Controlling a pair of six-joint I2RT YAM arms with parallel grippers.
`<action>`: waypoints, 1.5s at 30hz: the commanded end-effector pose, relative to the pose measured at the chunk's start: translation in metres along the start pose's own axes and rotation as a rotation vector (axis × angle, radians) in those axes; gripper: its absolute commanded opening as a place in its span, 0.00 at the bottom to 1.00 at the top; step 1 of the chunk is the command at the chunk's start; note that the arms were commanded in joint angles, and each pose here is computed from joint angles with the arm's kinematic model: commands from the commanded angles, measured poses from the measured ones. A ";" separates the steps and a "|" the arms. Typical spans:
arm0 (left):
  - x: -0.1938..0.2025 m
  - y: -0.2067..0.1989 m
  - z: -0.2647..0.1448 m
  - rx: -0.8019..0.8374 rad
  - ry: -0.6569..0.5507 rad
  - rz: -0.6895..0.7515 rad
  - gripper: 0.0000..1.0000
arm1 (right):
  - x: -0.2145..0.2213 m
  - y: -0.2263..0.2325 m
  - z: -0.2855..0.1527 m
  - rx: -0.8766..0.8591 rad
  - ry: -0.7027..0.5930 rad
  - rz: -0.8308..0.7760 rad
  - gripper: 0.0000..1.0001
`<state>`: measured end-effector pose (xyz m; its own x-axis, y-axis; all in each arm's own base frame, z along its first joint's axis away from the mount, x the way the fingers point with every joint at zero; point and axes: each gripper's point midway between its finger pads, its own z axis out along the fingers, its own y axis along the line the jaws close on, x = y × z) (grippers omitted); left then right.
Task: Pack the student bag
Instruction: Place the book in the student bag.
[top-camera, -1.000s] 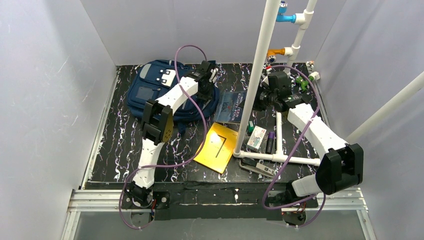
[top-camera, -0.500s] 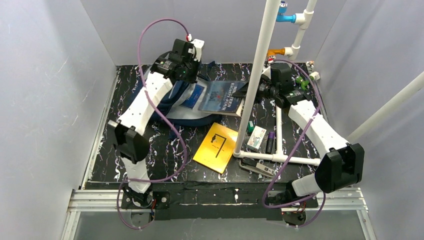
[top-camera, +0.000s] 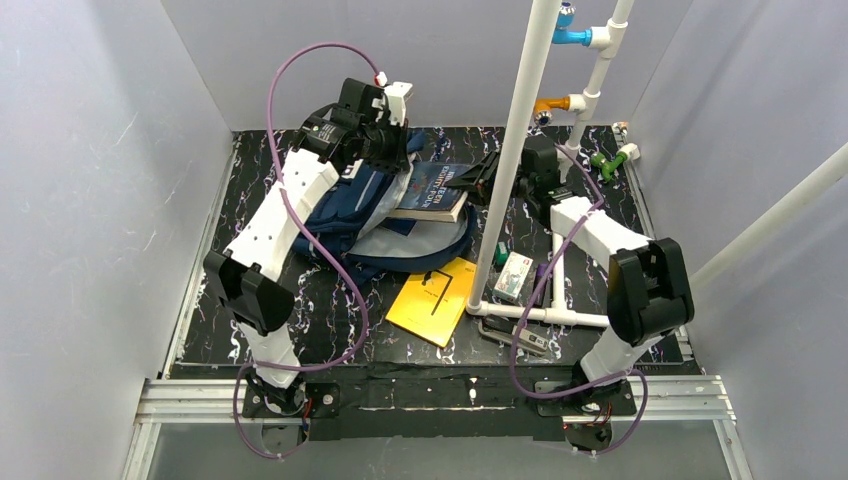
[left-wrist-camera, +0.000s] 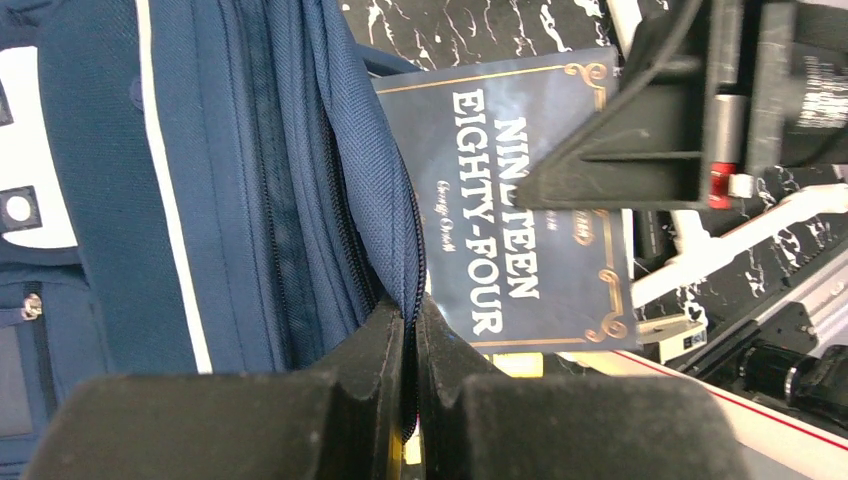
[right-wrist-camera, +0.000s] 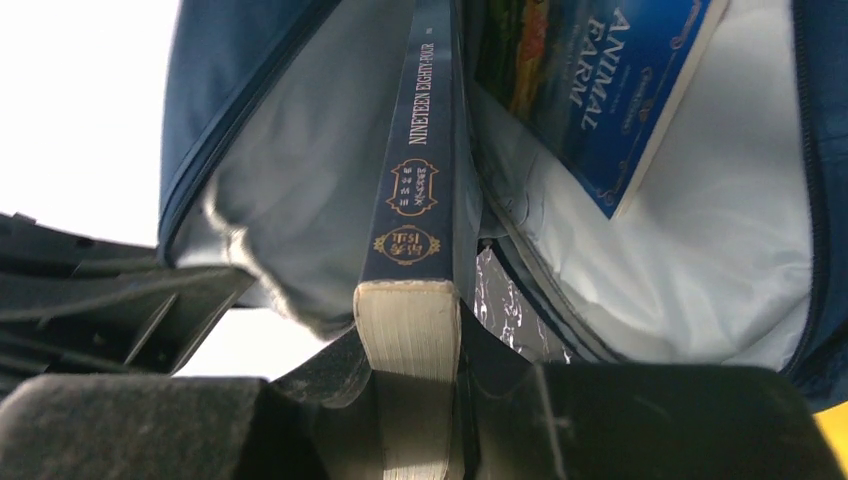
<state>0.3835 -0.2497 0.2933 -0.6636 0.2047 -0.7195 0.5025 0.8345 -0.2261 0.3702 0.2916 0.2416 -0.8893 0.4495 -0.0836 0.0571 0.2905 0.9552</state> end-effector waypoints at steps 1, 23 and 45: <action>-0.031 -0.033 -0.057 0.115 -0.164 -0.004 0.00 | -0.006 0.037 0.008 -0.166 -0.019 -0.096 0.01; -0.003 -0.054 -0.028 0.263 -0.098 -0.163 0.00 | -0.014 -0.010 0.146 -0.283 -0.181 -0.243 0.15; 0.047 0.017 -0.004 0.015 -0.025 -0.305 0.00 | -0.016 -0.075 0.069 0.195 -0.016 -0.530 0.84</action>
<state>0.3542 -0.2491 0.2473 -0.8027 0.0023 -0.5964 0.3517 0.8094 -0.4703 0.4163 0.3528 0.1292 -0.8387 0.3105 -0.4475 -0.2209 0.5571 0.8006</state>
